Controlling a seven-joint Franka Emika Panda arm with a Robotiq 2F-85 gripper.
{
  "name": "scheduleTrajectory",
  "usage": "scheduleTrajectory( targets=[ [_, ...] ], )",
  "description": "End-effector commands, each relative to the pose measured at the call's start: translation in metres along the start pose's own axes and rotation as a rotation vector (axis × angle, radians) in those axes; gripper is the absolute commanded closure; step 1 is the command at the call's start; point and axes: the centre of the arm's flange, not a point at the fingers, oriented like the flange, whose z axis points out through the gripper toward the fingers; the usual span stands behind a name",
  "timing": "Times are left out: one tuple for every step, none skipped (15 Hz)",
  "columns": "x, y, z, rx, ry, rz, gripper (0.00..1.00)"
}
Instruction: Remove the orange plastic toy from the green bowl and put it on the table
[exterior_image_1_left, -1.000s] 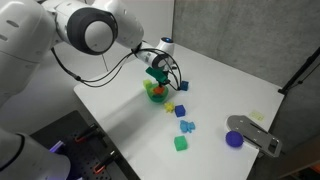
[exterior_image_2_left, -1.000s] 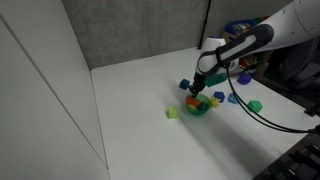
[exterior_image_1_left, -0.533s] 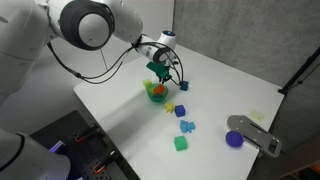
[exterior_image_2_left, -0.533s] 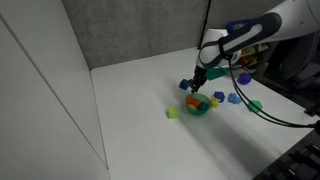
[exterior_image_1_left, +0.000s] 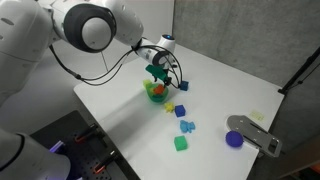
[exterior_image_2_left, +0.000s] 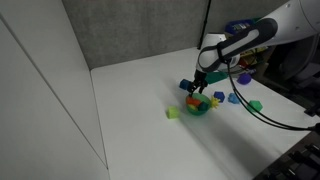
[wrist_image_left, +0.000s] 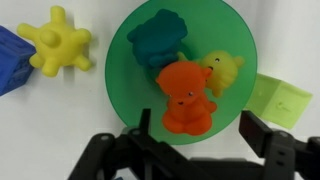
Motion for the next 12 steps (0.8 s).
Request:
scheduleTrajectory(
  targets=[
    [0.008, -0.001, 0.016, 0.000, -0.022, 0.004, 0.00],
    [0.007, -0.002, 0.021, -0.001, -0.027, 0.004, 0.00],
    [0.006, -0.002, 0.026, -0.002, -0.033, 0.004, 0.00],
    [0.006, -0.002, 0.030, -0.004, -0.036, 0.003, 0.00],
    [0.005, -0.002, 0.033, -0.006, -0.040, 0.003, 0.00],
    [0.005, -0.002, 0.037, -0.010, -0.042, 0.003, 0.00],
    [0.004, -0.002, 0.041, -0.012, -0.046, 0.001, 0.00],
    [0.003, -0.002, 0.044, -0.018, -0.047, 0.001, 0.00],
    [0.003, -0.001, 0.046, -0.017, -0.050, 0.002, 0.00],
    [0.002, -0.001, 0.048, -0.019, -0.053, 0.003, 0.00],
    [0.002, 0.001, 0.051, -0.024, -0.057, 0.006, 0.25],
    [0.002, 0.001, 0.053, -0.027, -0.060, 0.007, 0.27]
  ],
)
